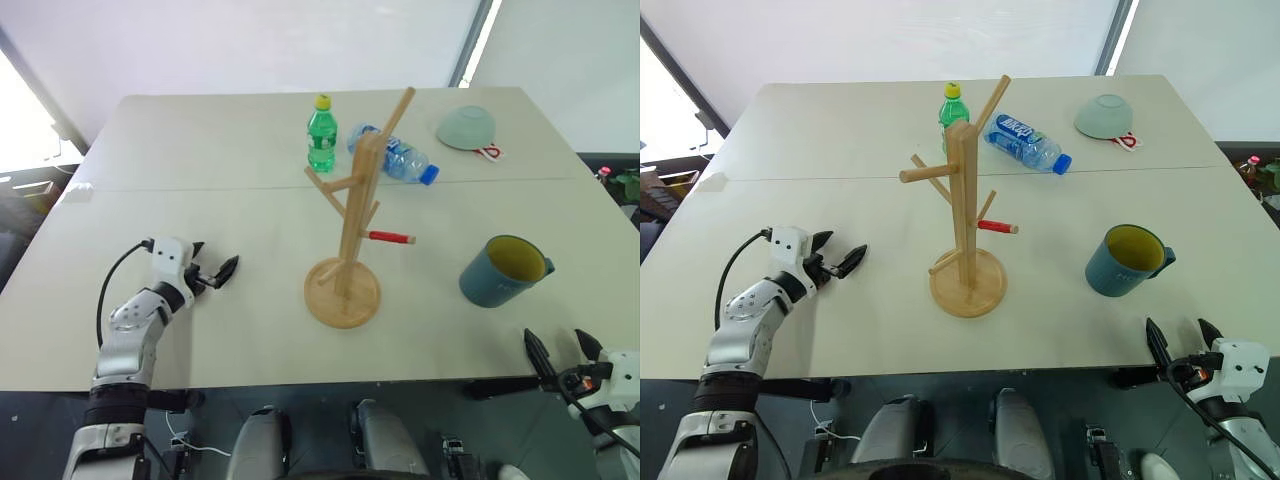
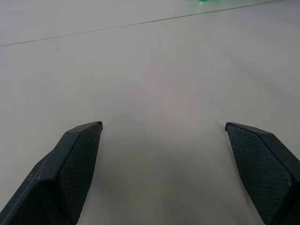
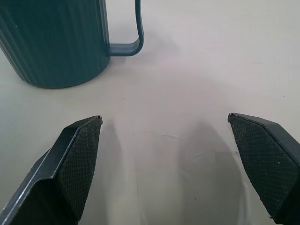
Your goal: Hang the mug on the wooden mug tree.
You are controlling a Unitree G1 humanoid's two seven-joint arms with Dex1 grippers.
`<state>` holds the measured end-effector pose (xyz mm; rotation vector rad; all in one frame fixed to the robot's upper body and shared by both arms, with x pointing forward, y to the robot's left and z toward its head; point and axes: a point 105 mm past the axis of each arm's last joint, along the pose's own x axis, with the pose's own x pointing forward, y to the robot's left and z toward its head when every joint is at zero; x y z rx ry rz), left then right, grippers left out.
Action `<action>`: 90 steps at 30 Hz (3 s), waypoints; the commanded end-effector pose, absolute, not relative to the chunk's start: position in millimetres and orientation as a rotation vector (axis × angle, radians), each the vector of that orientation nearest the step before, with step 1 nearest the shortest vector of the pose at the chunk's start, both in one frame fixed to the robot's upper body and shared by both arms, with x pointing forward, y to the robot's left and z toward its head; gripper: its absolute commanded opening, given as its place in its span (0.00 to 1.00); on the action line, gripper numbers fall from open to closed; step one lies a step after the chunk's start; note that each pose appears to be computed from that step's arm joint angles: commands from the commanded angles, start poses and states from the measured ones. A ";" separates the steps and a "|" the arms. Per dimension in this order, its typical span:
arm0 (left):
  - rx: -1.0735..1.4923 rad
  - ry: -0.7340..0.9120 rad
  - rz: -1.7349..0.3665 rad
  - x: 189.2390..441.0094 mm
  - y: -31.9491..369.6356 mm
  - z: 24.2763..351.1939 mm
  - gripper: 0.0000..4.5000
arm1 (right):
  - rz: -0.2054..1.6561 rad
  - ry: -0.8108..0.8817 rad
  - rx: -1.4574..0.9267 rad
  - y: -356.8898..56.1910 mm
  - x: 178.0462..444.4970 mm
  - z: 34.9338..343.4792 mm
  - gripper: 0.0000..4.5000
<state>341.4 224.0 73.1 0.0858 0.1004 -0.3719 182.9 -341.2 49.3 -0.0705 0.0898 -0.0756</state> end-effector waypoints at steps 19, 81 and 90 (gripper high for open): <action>0.059 0.053 -1.182 235.4 118.6 107.2 1.00 | -0.028 0.021 -0.145 -344.2 206.4 75.9 0.99; 0.084 -0.015 -1.446 229.7 75.6 115.9 1.00 | 0.562 -0.154 -0.903 -223.4 233.5 189.5 0.01; 0.091 -0.045 -1.444 243.8 77.6 123.9 1.00 | 0.616 -0.228 -0.973 -199.8 228.6 216.4 0.01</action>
